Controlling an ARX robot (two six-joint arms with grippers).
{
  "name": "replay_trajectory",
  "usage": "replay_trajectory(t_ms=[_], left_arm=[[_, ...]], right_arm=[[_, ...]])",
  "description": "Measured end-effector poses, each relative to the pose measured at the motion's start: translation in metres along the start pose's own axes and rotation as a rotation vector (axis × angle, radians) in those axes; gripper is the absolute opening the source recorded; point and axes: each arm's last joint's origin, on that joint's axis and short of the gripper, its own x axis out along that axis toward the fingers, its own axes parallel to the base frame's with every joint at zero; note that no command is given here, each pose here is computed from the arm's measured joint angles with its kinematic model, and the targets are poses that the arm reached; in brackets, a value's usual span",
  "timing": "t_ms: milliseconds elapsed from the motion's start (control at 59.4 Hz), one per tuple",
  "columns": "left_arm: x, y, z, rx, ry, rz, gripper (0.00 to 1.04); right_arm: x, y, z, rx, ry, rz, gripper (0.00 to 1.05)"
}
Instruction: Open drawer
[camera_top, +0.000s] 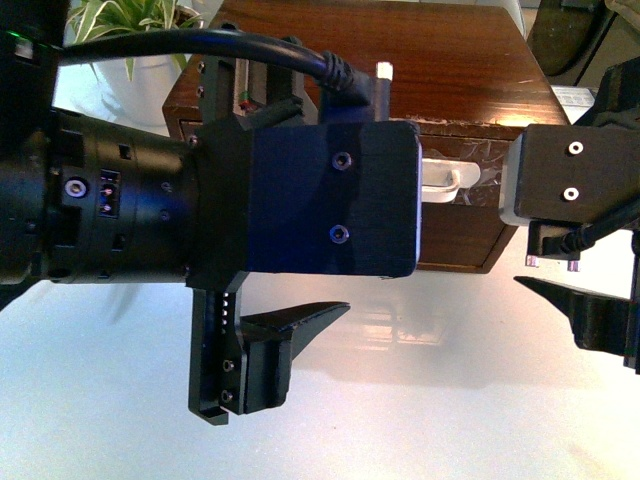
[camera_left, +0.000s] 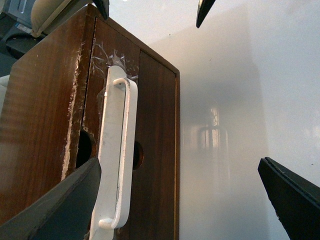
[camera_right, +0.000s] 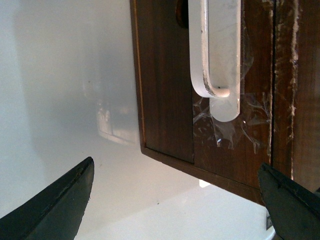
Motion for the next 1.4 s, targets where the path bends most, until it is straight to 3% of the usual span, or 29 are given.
replay_trajectory(t_ms=[741,1397], left_arm=[[0.066,0.021,-0.015,0.030,0.043,-0.103,0.96],[0.069,0.042,-0.034,0.031,0.033,-0.088,0.96]], right_arm=[[0.022,-0.003,0.013,-0.089,0.001,0.037,0.96],[0.037,-0.004,0.022,-0.013,-0.037,0.017,0.96]])
